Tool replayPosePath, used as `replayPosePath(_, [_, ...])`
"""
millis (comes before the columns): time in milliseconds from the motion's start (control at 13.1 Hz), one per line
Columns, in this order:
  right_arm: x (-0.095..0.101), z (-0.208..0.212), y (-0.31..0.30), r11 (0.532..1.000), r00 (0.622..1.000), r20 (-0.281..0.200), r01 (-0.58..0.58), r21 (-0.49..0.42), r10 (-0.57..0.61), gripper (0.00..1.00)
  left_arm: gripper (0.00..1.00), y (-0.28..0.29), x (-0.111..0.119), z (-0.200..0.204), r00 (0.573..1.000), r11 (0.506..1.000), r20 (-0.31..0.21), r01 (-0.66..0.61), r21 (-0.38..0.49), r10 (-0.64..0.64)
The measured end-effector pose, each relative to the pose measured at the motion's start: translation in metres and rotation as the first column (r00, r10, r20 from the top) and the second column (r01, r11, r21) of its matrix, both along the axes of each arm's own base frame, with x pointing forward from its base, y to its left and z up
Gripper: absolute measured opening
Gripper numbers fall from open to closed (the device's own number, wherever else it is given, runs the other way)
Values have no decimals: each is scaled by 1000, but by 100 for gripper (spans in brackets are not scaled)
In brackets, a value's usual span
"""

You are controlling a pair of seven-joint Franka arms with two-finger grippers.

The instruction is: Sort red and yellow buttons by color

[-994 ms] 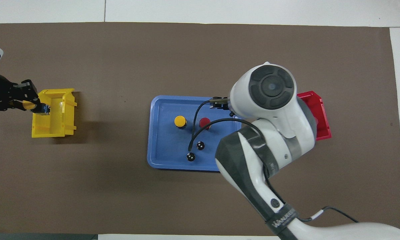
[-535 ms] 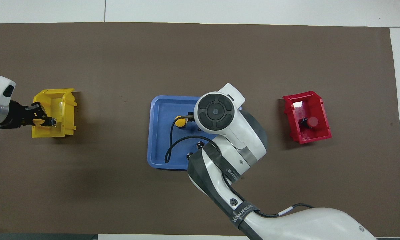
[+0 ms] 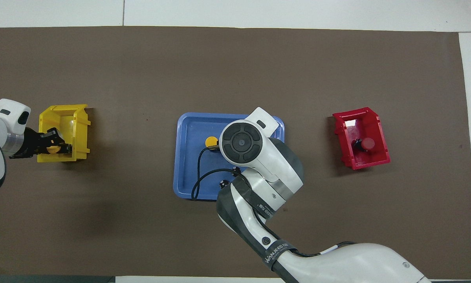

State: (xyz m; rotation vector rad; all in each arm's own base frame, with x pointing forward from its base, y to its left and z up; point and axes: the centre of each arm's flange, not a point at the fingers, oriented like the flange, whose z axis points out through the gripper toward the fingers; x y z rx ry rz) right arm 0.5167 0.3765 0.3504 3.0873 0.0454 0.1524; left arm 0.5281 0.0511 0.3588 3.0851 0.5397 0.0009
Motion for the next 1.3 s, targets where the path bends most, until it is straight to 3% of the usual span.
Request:
replayPosePath(382, [1,1,1,1000,1000,15,-2,13,2,62,56,-4,9,19,1000,1000,-6,9,-1,-9])
replayPosePath(459, [1,2,2,1000,1000,16,-3,14,2,56,56,-5,15,37,1000,1000,-25,17,-4,-17])
replayPosePath(535, [1,2,2,1000,1000,16,-2,14,2,42,56,-6,23,62,999,1000,-41,31,-7,-31])
replayPosePath(612, [1,2,1,1000,1000,16,-2,14,2,41,59,-7,30,89,998,999,-45,47,-8,-47])
replayPosePath(765, [3,2,-1,1000,1000,16,3,13,-3,41,79,-26,43,134,995,995,-11,97,-5,-97])
replayPosePath(918, [15,12,-18,999,1000,4,31,-8,-31,41,100,-94,45,147,981,981,9,192,-1,-192])
replayPosePath(1300, [67,99,-179,992,994,-62,-93,-85,88,41,100,-298,5,128,938,939,31,344,7,-344])
